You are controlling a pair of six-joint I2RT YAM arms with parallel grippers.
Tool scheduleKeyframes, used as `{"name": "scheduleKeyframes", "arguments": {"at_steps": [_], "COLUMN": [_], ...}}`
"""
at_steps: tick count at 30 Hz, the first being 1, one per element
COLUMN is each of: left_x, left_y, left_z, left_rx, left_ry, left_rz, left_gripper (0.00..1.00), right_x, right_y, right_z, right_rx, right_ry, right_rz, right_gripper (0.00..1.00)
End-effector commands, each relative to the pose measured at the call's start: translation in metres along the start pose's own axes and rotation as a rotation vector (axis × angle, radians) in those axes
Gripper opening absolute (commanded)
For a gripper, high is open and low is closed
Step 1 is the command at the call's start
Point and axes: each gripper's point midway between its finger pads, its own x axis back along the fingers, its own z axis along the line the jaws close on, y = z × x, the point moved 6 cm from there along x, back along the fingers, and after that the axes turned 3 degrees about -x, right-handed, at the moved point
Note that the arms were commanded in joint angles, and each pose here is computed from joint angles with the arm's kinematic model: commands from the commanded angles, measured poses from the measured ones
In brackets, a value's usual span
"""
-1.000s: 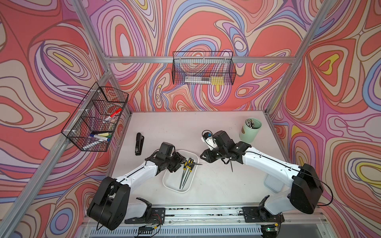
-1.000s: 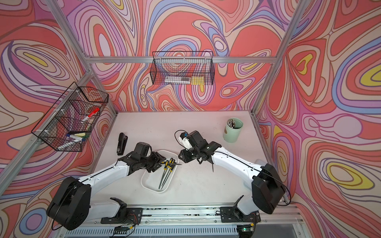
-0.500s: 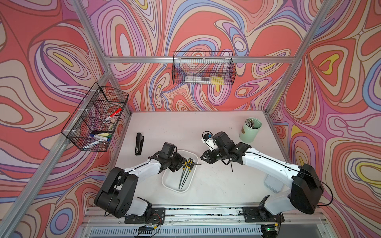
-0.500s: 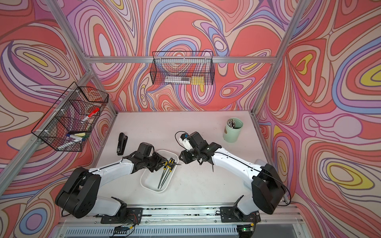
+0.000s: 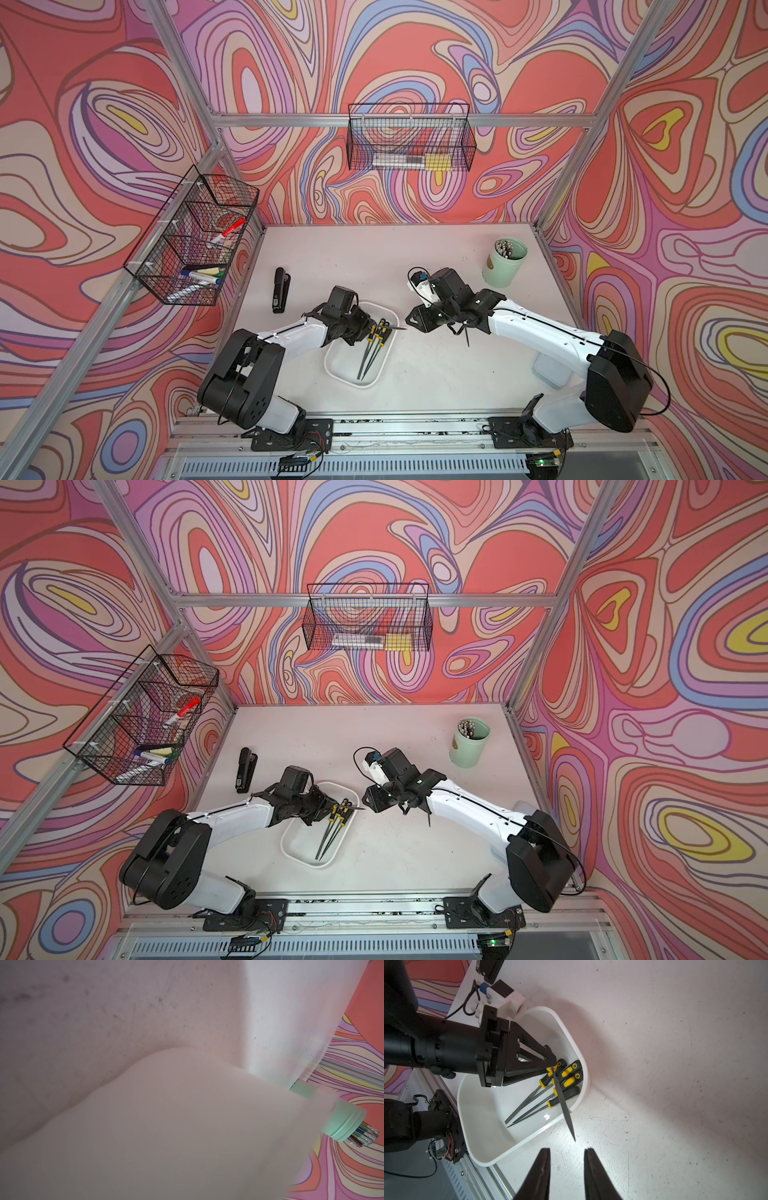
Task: Take the file tool out of the storage box
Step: Pick up the file tool from the storage box.
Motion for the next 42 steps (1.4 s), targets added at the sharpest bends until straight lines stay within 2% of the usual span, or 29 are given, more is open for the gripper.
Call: {"name": "scheduleKeyframes", "arguments": {"at_steps": [1, 11, 22, 26, 32, 38, 42], "left_x": [0.0, 0.004, 0.023, 0.034, 0.065, 0.111, 0.139], "left_y": [0.003, 0.003, 0.005, 0.005, 0.001, -0.013, -0.026], "left_z": [-0.002, -0.006, -0.023, -0.035, -0.074, -0.117, -0.139], "left_rx": [-0.003, -0.015, -0.08, -0.131, -0.373, -0.654, -0.791], "left_ry": [0.007, -0.008, -0.068, -0.12, -0.265, -0.46, -0.649], "left_rz": [-0.009, -0.02, -0.07, -0.098, -0.148, -0.201, -0.206], "left_gripper": [0.27, 0.13, 0.04, 0.01, 0.0, 0.0, 0.0], "right_x": [0.005, 0.006, 0.007, 0.012, 0.026, 0.056, 0.078], "right_y": [0.0, -0.001, 0.0, 0.001, 0.011, 0.031, 0.042], "right_z": [0.003, 0.006, 0.01, 0.017, 0.031, 0.038, 0.029], "right_rx": [0.018, 0.022, 0.02, 0.017, 0.014, -0.036, -0.089], "right_ry": [0.001, 0.028, 0.07, 0.127, 0.218, 0.393, 0.507], "right_rz": [-0.025, -0.023, -0.038, -0.057, -0.092, -0.185, -0.26], "right_gripper": [0.29, 0.28, 0.27, 0.27, 0.28, 0.36, 0.37]}}
